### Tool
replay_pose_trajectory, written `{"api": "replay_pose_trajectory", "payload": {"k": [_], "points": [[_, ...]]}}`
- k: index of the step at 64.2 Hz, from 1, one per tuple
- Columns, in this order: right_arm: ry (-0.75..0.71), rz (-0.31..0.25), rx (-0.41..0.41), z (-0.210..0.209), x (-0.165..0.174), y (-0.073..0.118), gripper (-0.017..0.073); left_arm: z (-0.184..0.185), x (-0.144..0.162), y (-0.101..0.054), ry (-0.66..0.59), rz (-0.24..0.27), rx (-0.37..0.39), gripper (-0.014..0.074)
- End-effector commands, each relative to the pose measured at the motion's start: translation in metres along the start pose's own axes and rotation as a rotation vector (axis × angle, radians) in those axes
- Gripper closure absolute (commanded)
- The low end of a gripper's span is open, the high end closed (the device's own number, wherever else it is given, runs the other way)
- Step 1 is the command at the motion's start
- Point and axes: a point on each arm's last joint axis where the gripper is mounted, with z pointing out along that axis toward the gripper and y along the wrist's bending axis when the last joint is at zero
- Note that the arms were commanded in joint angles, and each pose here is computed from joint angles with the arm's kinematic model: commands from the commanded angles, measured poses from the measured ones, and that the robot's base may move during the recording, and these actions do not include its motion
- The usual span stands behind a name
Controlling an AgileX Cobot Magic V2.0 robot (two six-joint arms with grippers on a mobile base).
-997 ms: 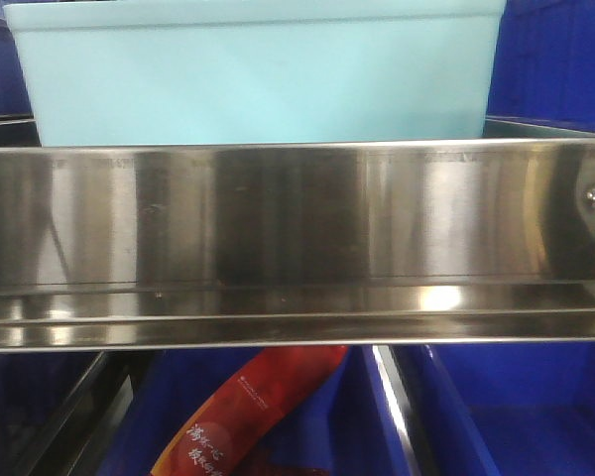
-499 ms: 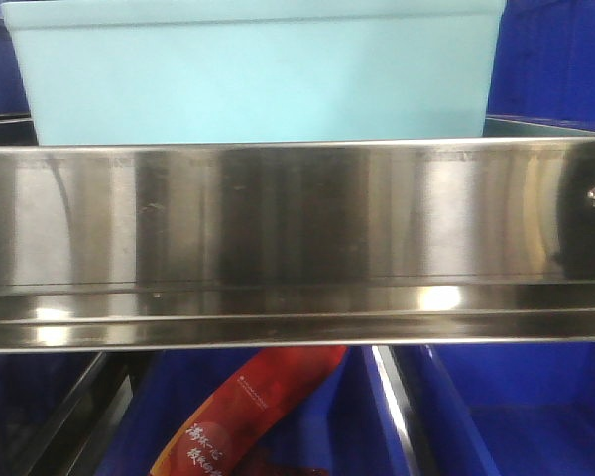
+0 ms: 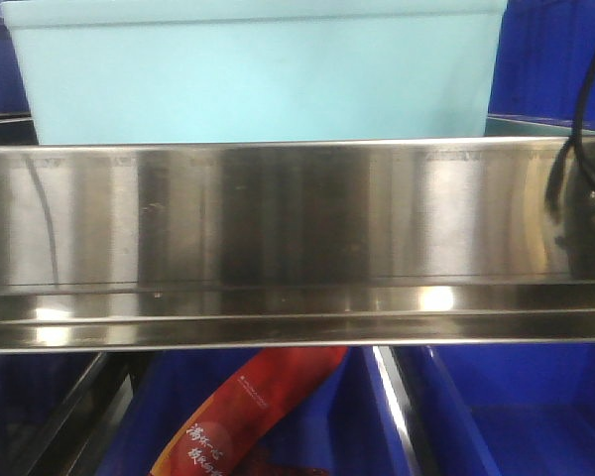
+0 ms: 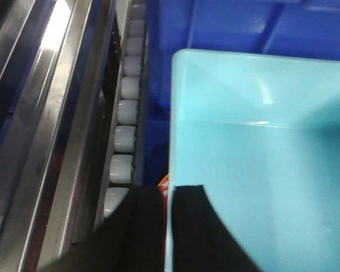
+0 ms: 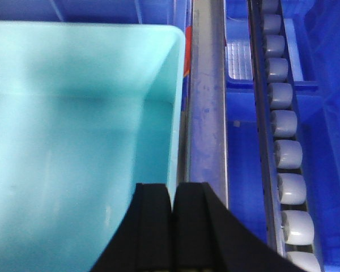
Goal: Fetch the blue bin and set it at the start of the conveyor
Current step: 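Close both grippers on opposite rims of the teal bin, then lift the teal bin with both grippers off the roller shelf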
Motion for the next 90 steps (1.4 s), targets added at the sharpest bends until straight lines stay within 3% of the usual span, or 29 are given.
{"api": "replay_pose_trajectory", "payload": {"k": [1, 8, 14, 20, 32, 41, 62, 90], "points": [[-0.005, -0.02, 0.012, 0.005, -0.002, 0.001, 0.0693, 0.003, -0.003, -0.001, -0.016, -0.01, 0.005, 0.0418], [0.029, -0.024, 0.022, 0.016, 0.0, 0.002, 0.0555, 0.01, -0.003, -0.003, -0.02, -0.006, 0.01, 0.0316], [0.042, -0.025, 0.026, 0.022, 0.0, 0.002, 0.0384, 0.016, -0.002, -0.002, -0.005, -0.006, -0.003, 0.0317], [0.021, -0.026, 0.018, 0.023, -0.002, 0.003, 0.0298, 0.024, -0.001, 0.0, 0.014, -0.012, -0.012, 0.0317], [0.024, -0.03, 0.017, 0.037, -0.002, 0.005, 0.0294, 0.037, 0.0, 0.005, 0.051, -0.018, -0.024, 0.0317], [0.066, -0.031, 0.023, 0.053, 0.001, 0.007, 0.0294, 0.042, 0.003, 0.003, 0.075, 0.023, -0.009, 0.0317], [0.1, 0.031, 0.02, 0.065, 0.0, -0.007, 0.0294, 0.059, 0.009, -0.001, 0.125, 0.03, -0.01, 0.0317], [0.116, 0.005, 0.012, 0.065, 0.003, 0.0, 0.0294, 0.067, 0.012, -0.003, 0.141, 0.03, -0.014, 0.0317]]}}
